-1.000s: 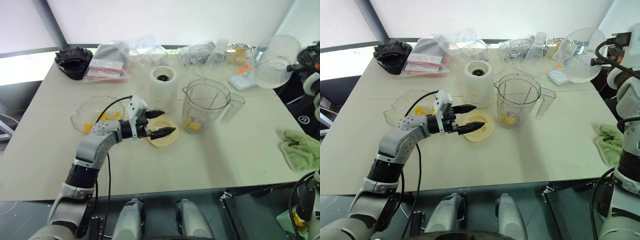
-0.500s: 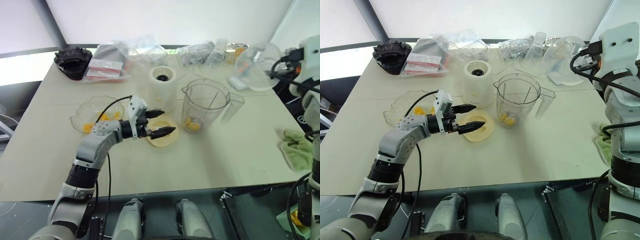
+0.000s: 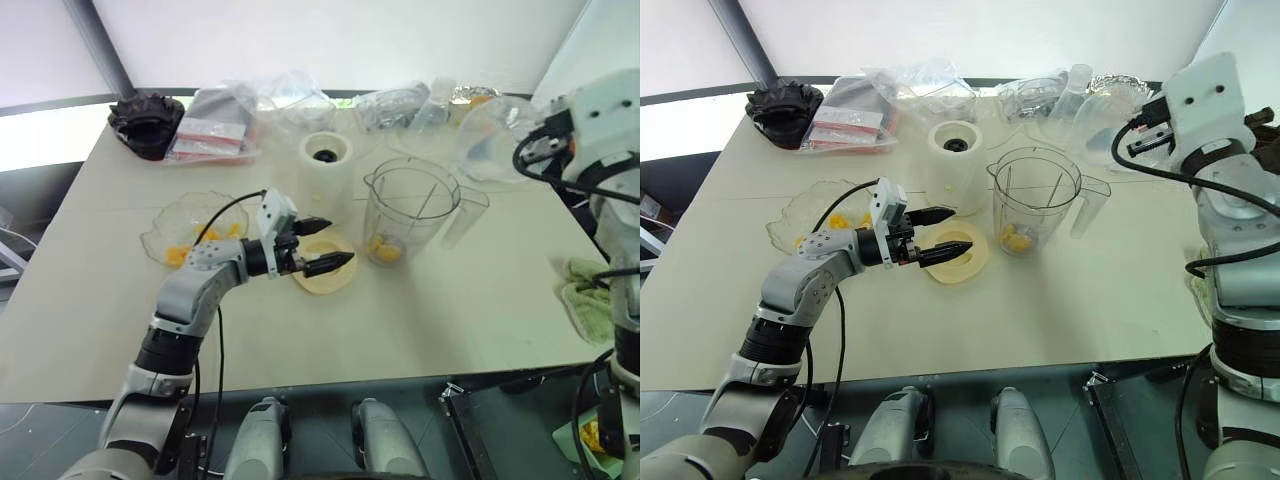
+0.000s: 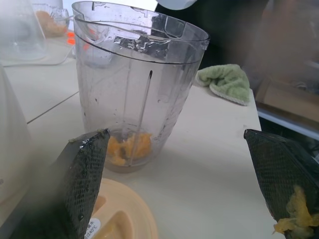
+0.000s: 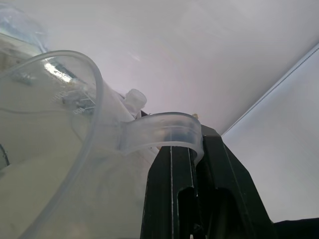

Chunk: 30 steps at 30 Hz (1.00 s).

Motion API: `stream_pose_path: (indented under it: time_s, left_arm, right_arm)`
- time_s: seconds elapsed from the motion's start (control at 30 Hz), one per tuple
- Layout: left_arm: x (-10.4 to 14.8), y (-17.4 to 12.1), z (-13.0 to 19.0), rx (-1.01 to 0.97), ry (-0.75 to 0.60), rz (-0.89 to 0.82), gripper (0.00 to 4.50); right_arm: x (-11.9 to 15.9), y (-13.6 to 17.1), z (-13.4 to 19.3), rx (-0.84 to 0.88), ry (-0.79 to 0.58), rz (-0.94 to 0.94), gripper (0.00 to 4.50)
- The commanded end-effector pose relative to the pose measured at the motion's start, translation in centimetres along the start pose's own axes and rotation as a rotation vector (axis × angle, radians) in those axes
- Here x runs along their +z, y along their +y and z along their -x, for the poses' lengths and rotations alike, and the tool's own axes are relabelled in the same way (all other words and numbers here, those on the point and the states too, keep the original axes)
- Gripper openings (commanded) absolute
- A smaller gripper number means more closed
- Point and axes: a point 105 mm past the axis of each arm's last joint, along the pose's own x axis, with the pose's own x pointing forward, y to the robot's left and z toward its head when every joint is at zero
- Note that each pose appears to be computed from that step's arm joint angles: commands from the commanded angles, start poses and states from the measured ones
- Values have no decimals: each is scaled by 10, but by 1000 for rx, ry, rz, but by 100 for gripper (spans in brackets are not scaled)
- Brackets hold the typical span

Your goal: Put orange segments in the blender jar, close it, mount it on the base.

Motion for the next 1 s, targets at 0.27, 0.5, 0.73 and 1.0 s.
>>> stream_pose_path:
  time_s: [0.27, 0.5, 0.73, 1.0]
  left_arm:
    - [10, -2, 2, 0, -20, -42, 450]
    - [10, -1, 2, 8, -21, -45, 450]
    - [10, -1, 2, 10, -22, -46, 450]
    - [9, -1, 4, 11, -17, -44, 450]
  right_arm:
    - [20, -5, 3, -12, -102, 156, 2]
    - [22, -3, 1, 2, -126, 236, 2]
    - [21, -2, -1, 5, -133, 254, 2]
    - [5, -19, -1, -77, -14, -145, 2]
